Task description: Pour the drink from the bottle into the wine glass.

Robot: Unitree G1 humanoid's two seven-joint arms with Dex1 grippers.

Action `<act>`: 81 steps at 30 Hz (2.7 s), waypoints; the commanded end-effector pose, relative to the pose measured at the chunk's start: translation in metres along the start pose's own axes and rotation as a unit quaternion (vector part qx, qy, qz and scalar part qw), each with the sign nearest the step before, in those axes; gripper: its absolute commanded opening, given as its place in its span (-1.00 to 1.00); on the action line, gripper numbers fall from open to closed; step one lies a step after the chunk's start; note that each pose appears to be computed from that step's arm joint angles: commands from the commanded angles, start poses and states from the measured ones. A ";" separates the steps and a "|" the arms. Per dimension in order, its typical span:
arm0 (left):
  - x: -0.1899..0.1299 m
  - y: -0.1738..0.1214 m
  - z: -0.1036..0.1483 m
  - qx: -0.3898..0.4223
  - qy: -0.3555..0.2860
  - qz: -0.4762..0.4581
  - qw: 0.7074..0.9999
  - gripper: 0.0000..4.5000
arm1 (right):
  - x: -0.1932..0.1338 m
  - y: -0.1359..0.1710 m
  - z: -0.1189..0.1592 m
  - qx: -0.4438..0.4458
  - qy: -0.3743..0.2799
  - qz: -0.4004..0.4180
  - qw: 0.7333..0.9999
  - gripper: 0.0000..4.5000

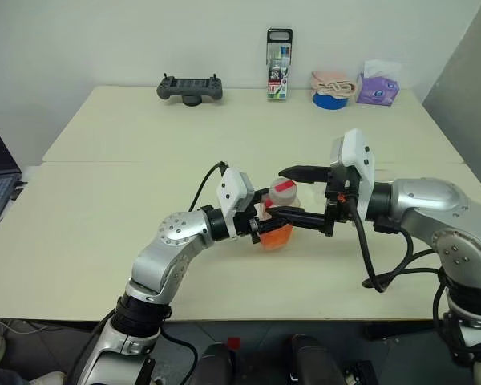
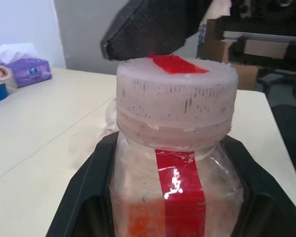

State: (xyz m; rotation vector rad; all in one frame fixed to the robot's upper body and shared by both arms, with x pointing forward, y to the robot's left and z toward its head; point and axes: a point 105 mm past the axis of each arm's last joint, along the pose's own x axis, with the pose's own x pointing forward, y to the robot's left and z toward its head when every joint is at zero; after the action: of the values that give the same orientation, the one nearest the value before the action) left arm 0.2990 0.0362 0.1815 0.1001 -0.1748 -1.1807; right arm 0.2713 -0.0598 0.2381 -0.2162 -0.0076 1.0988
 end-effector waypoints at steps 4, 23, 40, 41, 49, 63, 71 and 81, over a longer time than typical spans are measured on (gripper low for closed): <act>0.002 0.002 0.020 0.032 -0.037 0.002 0.999 -0.05 | -0.002 -0.009 0.001 -0.015 -0.008 -0.139 0.990 0.79; 0.000 0.008 0.019 0.029 -0.036 0.010 0.999 -0.05 | 0.007 -0.001 0.023 0.020 -0.052 -0.268 0.962 0.79; -0.001 0.010 0.015 0.035 -0.029 0.014 0.999 -0.05 | 0.012 0.007 0.010 0.074 -0.012 -0.257 0.964 0.79; -0.001 0.010 0.014 0.035 -0.029 0.015 0.999 -0.05 | 0.011 0.007 0.010 0.073 -0.010 -0.259 0.963 0.72; -0.002 0.011 0.013 0.035 -0.029 0.021 0.999 -0.05 | 0.011 0.005 0.008 0.074 -0.002 -0.270 0.960 -0.15; 0.005 -0.012 0.025 0.007 -0.037 -0.043 0.998 -0.05 | -0.031 0.066 0.003 -0.031 0.041 0.274 0.960 -0.15; 0.003 -0.039 0.025 -0.002 -0.017 -0.104 0.994 -0.05 | -0.032 0.061 -0.002 -0.087 0.046 0.399 0.912 -0.15; 0.007 -0.019 0.026 0.014 -0.030 -0.046 0.998 -0.05 | -0.026 0.043 0.002 -0.087 0.031 0.310 0.946 0.73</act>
State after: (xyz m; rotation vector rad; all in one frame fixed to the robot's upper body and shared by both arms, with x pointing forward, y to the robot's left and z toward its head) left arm 0.2605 0.0098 0.1825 0.0888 -0.1452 -1.4109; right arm 0.2436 -0.0730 0.2376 -0.4111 0.0399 1.6168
